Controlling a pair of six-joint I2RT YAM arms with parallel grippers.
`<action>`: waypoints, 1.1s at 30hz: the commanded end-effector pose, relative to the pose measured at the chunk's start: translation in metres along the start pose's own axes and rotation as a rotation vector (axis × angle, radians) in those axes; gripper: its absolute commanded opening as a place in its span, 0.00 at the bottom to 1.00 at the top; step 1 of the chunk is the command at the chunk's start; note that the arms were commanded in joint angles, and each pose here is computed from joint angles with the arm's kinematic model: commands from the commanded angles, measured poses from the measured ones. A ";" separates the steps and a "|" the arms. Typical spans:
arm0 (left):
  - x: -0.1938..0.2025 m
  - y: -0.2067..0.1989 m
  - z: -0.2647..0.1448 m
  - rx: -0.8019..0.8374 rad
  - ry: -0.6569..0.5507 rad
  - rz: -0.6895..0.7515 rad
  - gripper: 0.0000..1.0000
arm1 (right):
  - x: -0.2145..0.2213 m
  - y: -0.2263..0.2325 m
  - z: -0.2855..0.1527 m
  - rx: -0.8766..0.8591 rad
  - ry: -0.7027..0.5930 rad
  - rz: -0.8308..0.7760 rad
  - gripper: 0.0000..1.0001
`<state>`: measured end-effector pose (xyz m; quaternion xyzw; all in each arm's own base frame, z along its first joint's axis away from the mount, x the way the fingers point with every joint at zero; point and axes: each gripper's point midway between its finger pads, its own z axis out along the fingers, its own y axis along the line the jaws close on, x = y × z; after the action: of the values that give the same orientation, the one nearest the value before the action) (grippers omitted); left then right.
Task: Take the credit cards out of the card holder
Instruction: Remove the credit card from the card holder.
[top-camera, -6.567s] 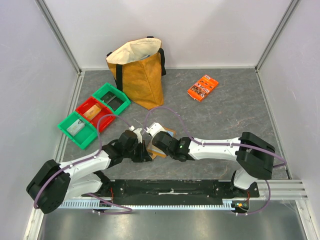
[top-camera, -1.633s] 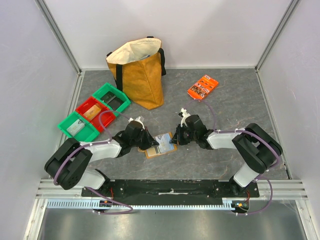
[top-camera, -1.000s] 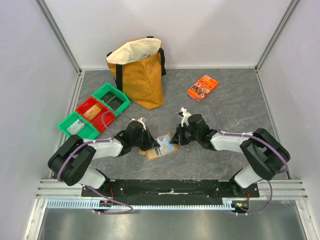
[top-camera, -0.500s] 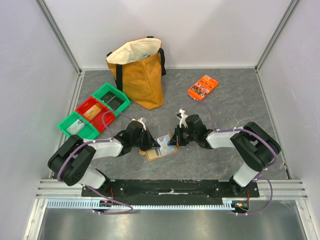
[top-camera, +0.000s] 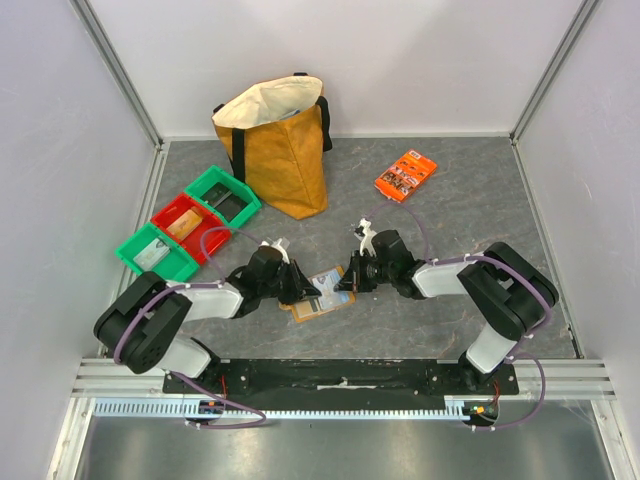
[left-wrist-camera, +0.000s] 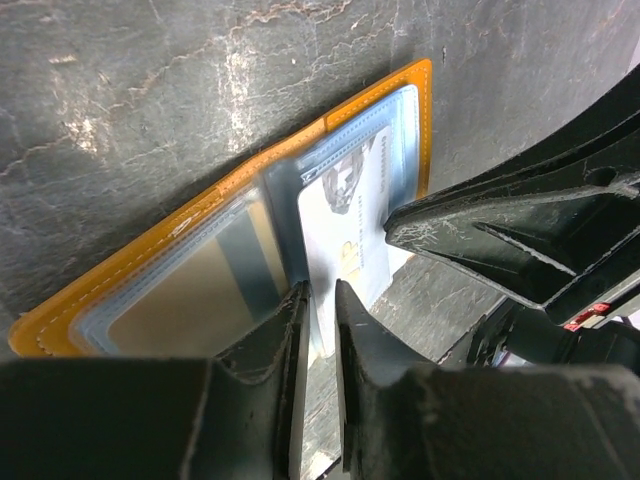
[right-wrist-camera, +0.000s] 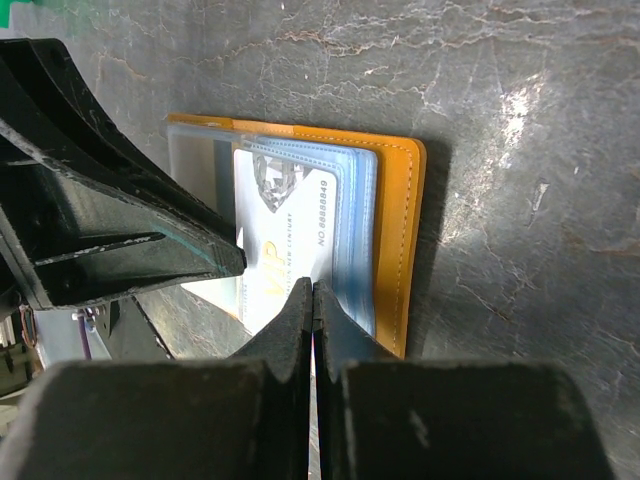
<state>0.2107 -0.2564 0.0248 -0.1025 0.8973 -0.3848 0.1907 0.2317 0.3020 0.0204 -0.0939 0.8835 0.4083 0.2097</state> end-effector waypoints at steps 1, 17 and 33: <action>0.003 0.000 0.002 0.023 0.010 -0.037 0.18 | 0.037 -0.047 -0.004 0.169 0.091 0.047 0.00; 0.006 0.004 -0.007 0.045 -0.010 -0.084 0.02 | 0.050 -0.069 -0.006 0.227 0.135 0.101 0.00; 0.013 0.023 -0.018 -0.022 0.004 -0.067 0.02 | 0.046 -0.074 -0.009 0.252 0.118 0.110 0.00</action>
<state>0.2008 -0.2429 0.0254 -0.1397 0.8859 -0.4010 0.1865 0.2338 0.2993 0.0157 -0.0757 0.8831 0.4203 0.1942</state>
